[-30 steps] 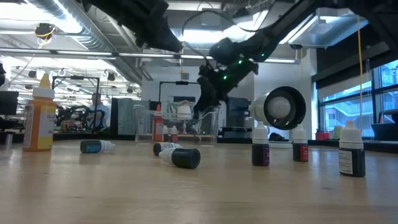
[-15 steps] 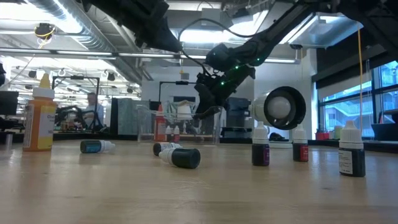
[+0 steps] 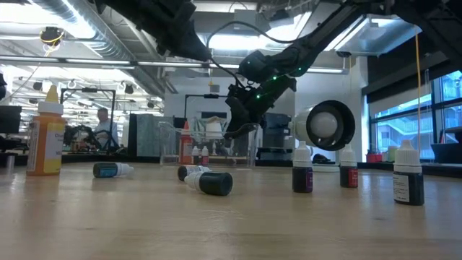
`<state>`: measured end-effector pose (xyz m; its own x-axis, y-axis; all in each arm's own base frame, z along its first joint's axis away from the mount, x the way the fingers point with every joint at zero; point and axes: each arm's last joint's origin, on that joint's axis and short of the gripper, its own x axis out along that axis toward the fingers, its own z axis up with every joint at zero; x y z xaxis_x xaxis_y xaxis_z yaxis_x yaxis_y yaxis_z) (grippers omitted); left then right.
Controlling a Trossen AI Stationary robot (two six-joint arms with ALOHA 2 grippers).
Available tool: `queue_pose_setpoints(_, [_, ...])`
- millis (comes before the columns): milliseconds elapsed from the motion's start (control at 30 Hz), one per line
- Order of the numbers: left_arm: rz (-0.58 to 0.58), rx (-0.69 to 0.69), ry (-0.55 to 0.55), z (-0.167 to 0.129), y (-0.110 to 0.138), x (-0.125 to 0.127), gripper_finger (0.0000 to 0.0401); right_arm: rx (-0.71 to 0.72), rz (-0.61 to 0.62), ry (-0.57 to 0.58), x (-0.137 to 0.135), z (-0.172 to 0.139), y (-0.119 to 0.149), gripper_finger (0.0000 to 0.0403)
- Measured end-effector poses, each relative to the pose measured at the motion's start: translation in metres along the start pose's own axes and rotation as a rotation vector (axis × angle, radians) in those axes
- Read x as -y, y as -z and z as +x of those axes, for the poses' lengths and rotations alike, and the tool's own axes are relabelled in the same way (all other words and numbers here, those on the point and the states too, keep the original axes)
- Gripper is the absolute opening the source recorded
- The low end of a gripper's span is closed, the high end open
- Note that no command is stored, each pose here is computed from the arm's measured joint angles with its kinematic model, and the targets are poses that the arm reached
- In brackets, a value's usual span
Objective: Pick & Place food coloring
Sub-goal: Put the blue food coloring bottle into the transparent bin
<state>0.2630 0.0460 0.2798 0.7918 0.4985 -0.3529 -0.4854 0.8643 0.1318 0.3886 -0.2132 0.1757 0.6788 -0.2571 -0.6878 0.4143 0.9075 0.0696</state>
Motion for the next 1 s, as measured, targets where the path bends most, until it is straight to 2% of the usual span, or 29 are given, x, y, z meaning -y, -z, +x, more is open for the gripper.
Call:
queue_pose_setpoints(400, [0.000,0.000,0.000,0.0000,0.0000,0.0000,0.0102,0.000,-0.009,0.000,0.0000,0.0000,0.0001,0.0101])
queue_pose_setpoints(567, [0.017,0.000,0.000,0.0000,0.0000,0.0000,0.0100,-0.006,-0.112,-0.002,-0.0010,0.0001,0.0007,0.0101])
queue_pose_setpoints(1000, [0.017,0.000,0.001,0.0000,0.0000,0.0000,0.0100,-0.021,-0.112,-0.003,-0.0013,0.0002,0.0022,0.0101])
